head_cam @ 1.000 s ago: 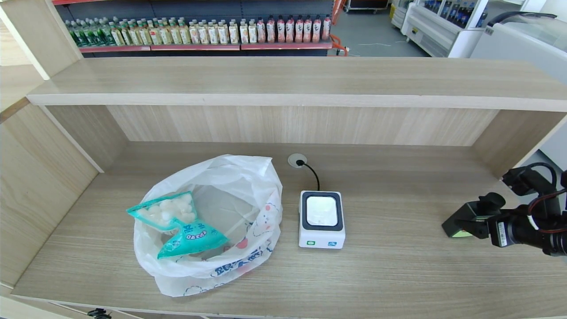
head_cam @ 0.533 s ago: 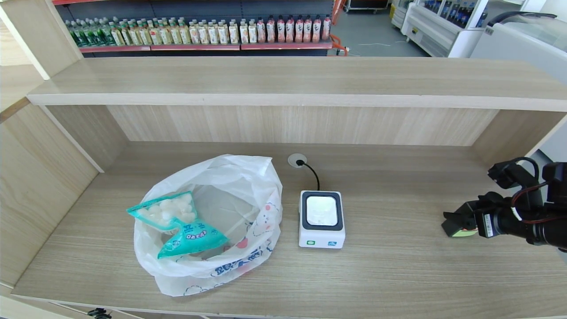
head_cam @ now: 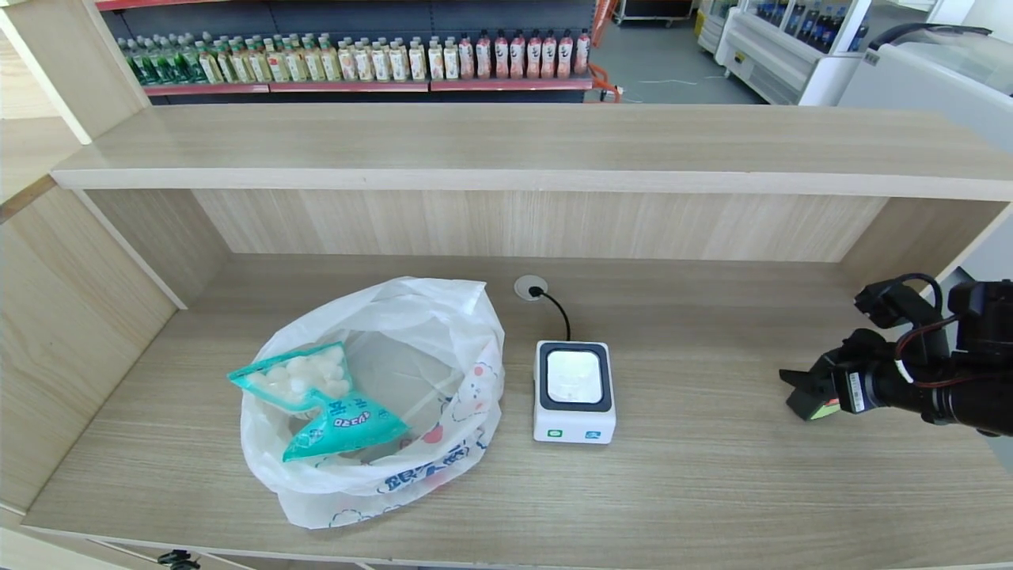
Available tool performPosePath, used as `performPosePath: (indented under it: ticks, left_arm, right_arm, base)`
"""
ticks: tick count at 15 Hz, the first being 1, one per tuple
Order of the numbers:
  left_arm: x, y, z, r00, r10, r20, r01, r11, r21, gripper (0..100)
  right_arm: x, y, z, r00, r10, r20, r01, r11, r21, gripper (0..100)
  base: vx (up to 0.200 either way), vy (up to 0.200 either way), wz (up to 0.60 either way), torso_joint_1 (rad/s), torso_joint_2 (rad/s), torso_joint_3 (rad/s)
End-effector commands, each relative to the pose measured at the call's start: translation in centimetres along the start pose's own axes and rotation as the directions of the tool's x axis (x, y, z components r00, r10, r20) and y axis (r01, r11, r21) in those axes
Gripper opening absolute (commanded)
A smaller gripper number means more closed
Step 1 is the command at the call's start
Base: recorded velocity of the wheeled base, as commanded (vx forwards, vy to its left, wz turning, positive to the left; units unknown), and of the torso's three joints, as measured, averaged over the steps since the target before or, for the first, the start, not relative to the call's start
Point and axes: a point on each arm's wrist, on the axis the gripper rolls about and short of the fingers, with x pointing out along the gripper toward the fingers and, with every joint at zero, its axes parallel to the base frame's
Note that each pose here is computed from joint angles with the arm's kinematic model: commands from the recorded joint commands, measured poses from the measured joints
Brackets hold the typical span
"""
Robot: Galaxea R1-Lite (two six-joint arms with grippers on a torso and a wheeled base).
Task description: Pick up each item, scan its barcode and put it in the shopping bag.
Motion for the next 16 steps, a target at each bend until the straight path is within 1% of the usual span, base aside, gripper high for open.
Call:
performPosePath:
  ticks: [1,6,8,9,10,11,13,14,15,16]
  left_arm:
    - [0.0,0.0,0.0,1.0,0.0,-0.002,0.0,1.0,0.0,100]
    - [0.0,0.0,0.0,1.0,0.0,0.0,0.0,1.0,0.0,100]
    - [0.0,0.0,0.0,1.0,0.0,0.0,0.0,1.0,0.0,100]
    - [0.0,0.0,0.0,1.0,0.0,0.0,0.0,1.0,0.0,100]
    - [0.0,0.0,0.0,1.0,0.0,0.0,0.0,1.0,0.0,100]
    - [0.0,0.0,0.0,1.0,0.0,0.001,0.0,1.0,0.0,100]
    - [0.0,0.0,0.0,1.0,0.0,0.0,0.0,1.0,0.0,100]
    - [0.0,0.0,0.0,1.0,0.0,0.001,0.0,1.0,0.0,100]
    - [0.0,0.0,0.0,1.0,0.0,0.001,0.0,1.0,0.0,100]
    - [0.0,0.0,0.0,1.0,0.0,0.0,0.0,1.0,0.0,100]
  right_arm:
    - [0.4,0.0,-0.1,1.0,0.009,-0.007,-0.009,1.0,0.0,0]
    - [0.4,0.3,0.1,1.0,0.015,-0.001,-0.015,1.0,0.002,0]
    - [0.1,0.4,0.6,1.0,0.015,0.021,-0.015,1.0,-0.005,0]
    - [-0.2,0.5,1.3,0.999,0.014,0.047,-0.014,1.0,-0.013,0]
    - [-0.8,0.9,2.4,0.996,0.024,0.084,-0.021,0.999,-0.034,0]
    - [-2.3,1.6,4.1,0.986,0.049,0.162,-0.037,0.997,-0.074,0]
    - [-4.7,3.0,6.7,0.951,0.12,0.285,-0.074,0.983,-0.167,0]
    - [-7.6,4.9,9.1,0.889,0.22,0.403,-0.087,0.943,-0.322,0]
    - [-9.7,6.2,10.3,0.825,0.319,0.466,-0.091,0.889,-0.448,0]
    - [-11.5,7.1,10.7,0.763,0.407,0.503,-0.057,0.817,-0.574,0]
  base:
    - [0.0,0.0,0.0,0.0,0.0,0.0]
    - [0.0,0.0,0.0,0.0,0.0,0.0]
    - [0.0,0.0,0.0,0.0,0.0,0.0]
    - [0.0,0.0,0.0,0.0,0.0,0.0]
    - [0.0,0.0,0.0,0.0,0.0,0.0]
    - [0.0,0.0,0.0,0.0,0.0,0.0]
    - [0.0,0.0,0.0,0.0,0.0,0.0]
    - [0.0,0.0,0.0,0.0,0.0,0.0]
    - [0.0,0.0,0.0,0.0,0.0,0.0]
    - [0.0,0.0,0.0,0.0,0.0,0.0]
